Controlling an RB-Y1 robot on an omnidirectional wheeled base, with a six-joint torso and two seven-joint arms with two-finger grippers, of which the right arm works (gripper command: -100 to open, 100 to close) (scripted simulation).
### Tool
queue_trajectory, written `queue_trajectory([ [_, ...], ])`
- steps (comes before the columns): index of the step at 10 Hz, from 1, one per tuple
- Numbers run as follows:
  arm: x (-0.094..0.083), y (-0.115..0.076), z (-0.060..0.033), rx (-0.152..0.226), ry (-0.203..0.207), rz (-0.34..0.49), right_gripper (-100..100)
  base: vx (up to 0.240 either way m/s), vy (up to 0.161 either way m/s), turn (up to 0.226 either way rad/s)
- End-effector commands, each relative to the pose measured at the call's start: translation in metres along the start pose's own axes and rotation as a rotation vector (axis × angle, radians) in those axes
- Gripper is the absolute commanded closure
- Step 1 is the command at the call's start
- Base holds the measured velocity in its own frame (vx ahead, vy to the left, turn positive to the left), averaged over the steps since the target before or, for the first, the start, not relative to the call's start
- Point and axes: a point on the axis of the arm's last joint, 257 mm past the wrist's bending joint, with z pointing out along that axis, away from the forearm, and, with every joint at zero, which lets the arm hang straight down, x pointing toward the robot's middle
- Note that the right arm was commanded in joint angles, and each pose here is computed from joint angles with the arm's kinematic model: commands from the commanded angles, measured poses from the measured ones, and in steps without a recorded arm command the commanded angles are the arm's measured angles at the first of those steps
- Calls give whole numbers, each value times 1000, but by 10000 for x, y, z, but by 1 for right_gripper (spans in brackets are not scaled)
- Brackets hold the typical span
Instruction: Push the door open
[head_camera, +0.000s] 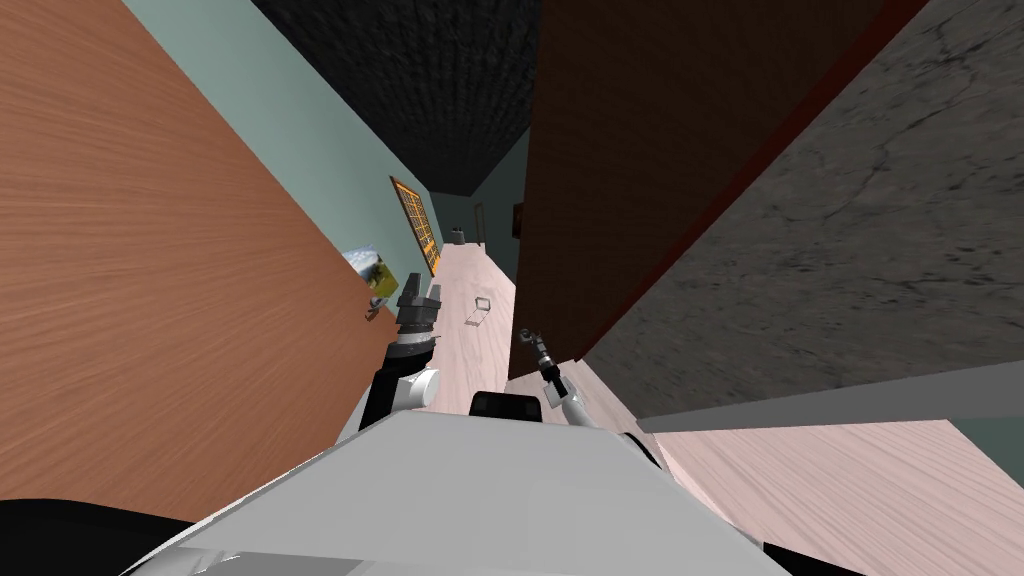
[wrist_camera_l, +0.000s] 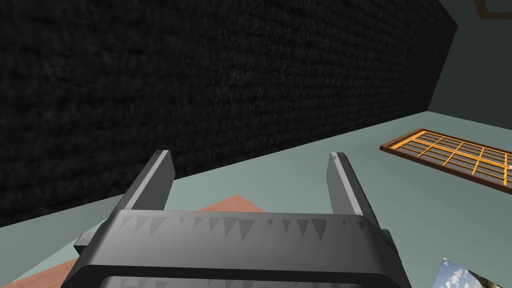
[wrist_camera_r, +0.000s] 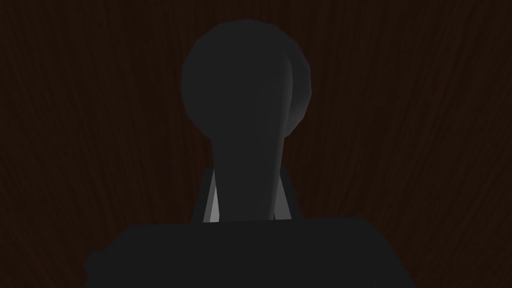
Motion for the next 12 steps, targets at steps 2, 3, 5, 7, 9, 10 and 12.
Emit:
queue_trajectory([
  [2,-247,34,-22,-4,-52,-10,100,119,103,-64],
  [3,-286,33,-28,-4,-63,-10,100,135,133,-51],
  [5,-403,32,-49,-4,-96,-10,100,148,143,-64],
  [7,-545,29,-78,-3,-140,-8,100,170,180,-59],
  [9,-668,24,-108,-2,-181,-5,100,179,191,-87],
  [10,-720,20,-123,-2,-200,-2,100,147,137,-63],
  [12,-787,15,-143,-1,-225,3,100,148,106,-48],
])
